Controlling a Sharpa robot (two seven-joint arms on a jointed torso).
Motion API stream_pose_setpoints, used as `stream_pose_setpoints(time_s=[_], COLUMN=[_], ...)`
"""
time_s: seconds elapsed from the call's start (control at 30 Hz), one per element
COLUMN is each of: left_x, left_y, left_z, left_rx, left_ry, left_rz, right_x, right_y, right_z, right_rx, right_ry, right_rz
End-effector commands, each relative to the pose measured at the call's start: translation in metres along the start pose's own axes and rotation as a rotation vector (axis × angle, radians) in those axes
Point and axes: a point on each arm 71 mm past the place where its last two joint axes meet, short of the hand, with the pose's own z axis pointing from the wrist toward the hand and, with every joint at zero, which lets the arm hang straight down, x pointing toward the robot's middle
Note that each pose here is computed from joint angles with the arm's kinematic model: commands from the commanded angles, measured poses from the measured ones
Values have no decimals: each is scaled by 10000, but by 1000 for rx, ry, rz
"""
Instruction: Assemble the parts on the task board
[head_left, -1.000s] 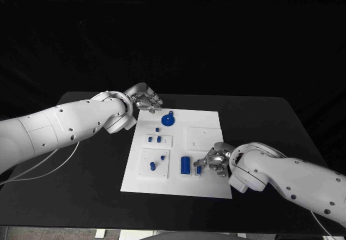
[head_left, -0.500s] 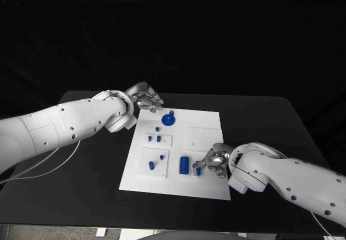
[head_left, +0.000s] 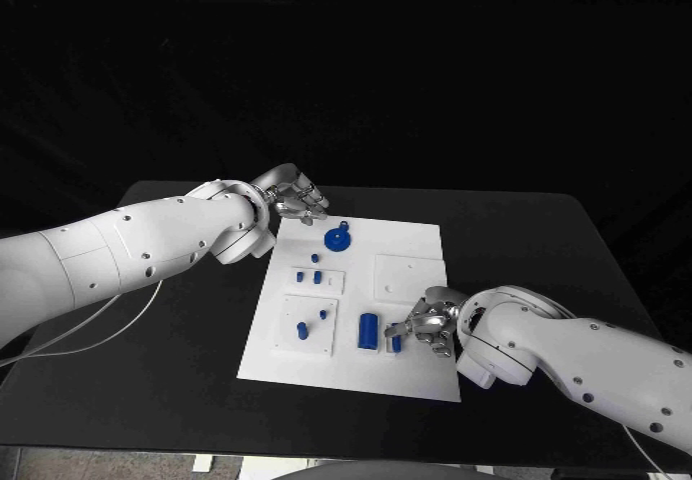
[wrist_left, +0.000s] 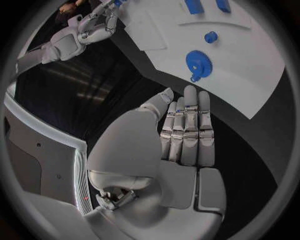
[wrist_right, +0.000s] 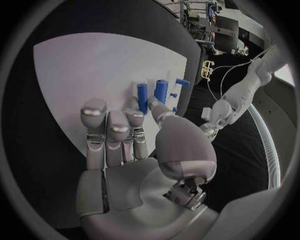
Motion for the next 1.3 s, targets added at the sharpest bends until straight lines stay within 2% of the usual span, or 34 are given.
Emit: stream_pose_setpoints(time_s=[0.03, 0.6, 0.87, 1.03, 1.3], left_x=[14, 19, 20, 17, 1], left_y=[-22, -24, -23, -22, -12], left_z=[7, 11, 12, 10, 0], left_rx=[6, 4, 3, 4, 6], left_ry=[9, 12, 13, 11, 2], left_rz=[-2, -2, -2, -2, -2], right_x=[91, 90, 68, -11, -231], right_y=[-17, -18, -29, -64, -147], right_z=[12, 21, 18, 7, -70], right_rx=[6, 0, -6, -38, -179], right_ry=[43, 46, 30, -32, -176], right_rz=[-26, -27, -16, 18, 55])
